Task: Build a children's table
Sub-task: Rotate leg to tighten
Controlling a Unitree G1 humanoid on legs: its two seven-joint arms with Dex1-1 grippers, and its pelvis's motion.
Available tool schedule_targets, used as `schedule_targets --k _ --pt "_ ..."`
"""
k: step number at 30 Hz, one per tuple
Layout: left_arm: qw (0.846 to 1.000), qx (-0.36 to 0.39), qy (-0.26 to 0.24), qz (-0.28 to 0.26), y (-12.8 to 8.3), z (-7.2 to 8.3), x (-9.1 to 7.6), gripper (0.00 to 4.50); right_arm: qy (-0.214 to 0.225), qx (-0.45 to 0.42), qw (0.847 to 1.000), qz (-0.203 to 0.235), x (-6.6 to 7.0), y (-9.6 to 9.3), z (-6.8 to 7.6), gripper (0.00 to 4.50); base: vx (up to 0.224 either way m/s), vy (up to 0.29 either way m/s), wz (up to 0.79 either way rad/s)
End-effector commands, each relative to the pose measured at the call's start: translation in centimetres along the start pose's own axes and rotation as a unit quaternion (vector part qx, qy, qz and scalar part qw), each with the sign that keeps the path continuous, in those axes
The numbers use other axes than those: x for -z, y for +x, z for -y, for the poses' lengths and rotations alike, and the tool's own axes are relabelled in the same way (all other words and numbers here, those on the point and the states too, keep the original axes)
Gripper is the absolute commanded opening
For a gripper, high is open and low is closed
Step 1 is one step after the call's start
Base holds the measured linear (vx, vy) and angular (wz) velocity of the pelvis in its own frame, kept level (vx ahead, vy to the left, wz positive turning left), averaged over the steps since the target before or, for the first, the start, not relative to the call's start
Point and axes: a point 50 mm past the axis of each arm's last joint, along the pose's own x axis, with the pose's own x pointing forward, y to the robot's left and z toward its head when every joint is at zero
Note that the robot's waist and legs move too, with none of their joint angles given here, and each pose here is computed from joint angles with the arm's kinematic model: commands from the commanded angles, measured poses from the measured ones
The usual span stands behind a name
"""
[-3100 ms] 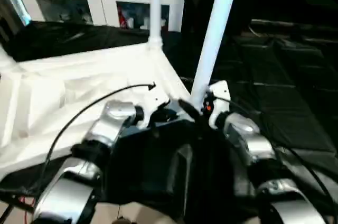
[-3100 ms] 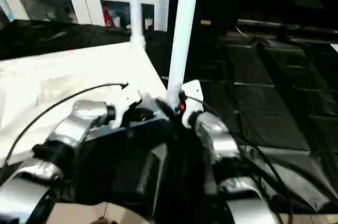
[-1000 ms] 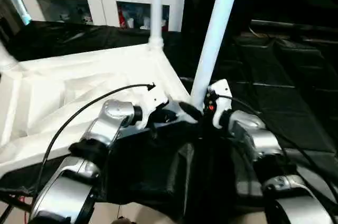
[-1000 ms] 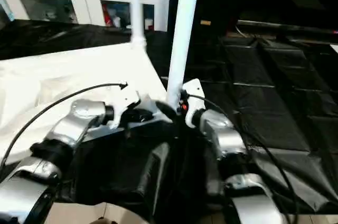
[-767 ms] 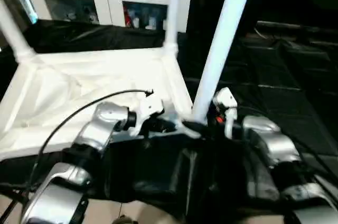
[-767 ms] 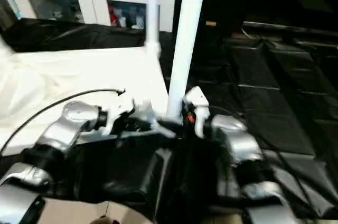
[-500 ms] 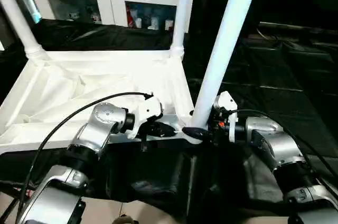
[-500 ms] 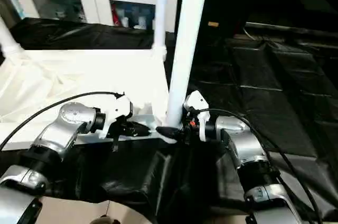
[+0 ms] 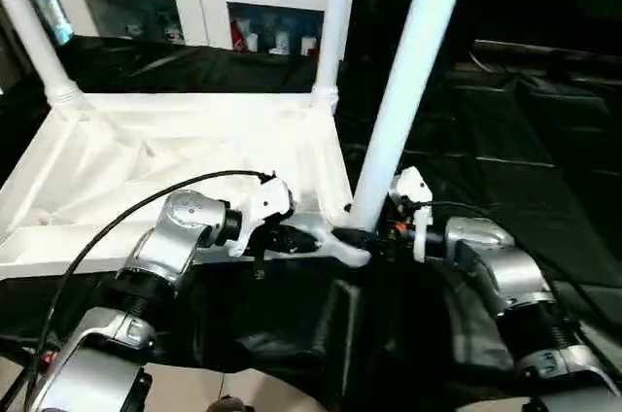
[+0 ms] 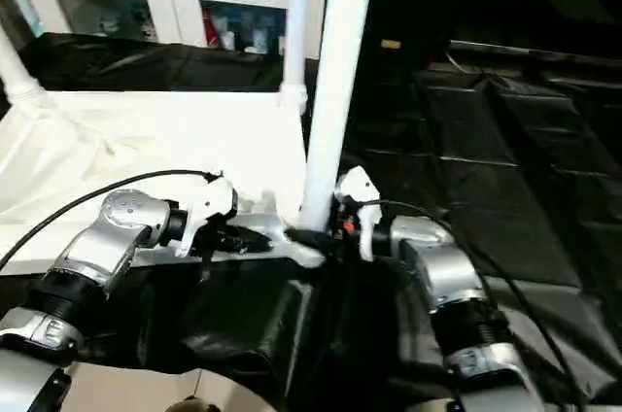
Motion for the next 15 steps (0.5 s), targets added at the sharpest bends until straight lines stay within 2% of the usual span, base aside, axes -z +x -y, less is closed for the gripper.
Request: schedule_targets --k 1,7,9,10,11,12,15 --pt "0.998 -0.038 0.005 0.051 1.9 -0.8 -2.7 0.0 0.016 0.021 1.0 -0.01 0.6 2.3 -0.8 2.56 0.0 0.0 0.0" --pt "0.991 -0.125 -0.008 0.043 4.0 -2.0 -3.9 0.0 0.055 0.155 0.986 -0.02 1.6 4.5 -0.3 2.54 0.0 0.0 0.0" --pt "0.99 -0.135 -0.009 0.043 4.3 -2.1 -4.1 0.0 0.069 0.177 0.982 -0.018 1.6 4.9 -0.2 2.54 0.0 0.0 0.0" --pt "0.987 -0.152 -0.009 0.046 4.9 -2.2 -4.5 0.0 0.093 0.21 0.973 -0.008 1.3 5.7 -0.2 2.54 0.0 0.0 0.0" --pt "0.987 -0.156 -0.009 0.048 5.1 -2.3 -4.7 0.0 0.099 0.22 0.97 -0.003 1.2 6.0 -0.2 2.54 0.0 0.0 0.0" --pt "0.986 -0.158 -0.009 0.05 5.3 -2.3 -4.8 0.0 0.103 0.229 0.968 0.001 1.0 6.3 -0.2 2.54 0.0 0.0 0.0" --pt "0.988 -0.143 -0.002 0.059 5.7 -2.0 -5.1 0.0 0.081 0.214 0.973 0.013 0.4 7.1 -0.7 2.54 0.0 0.0 0.0"
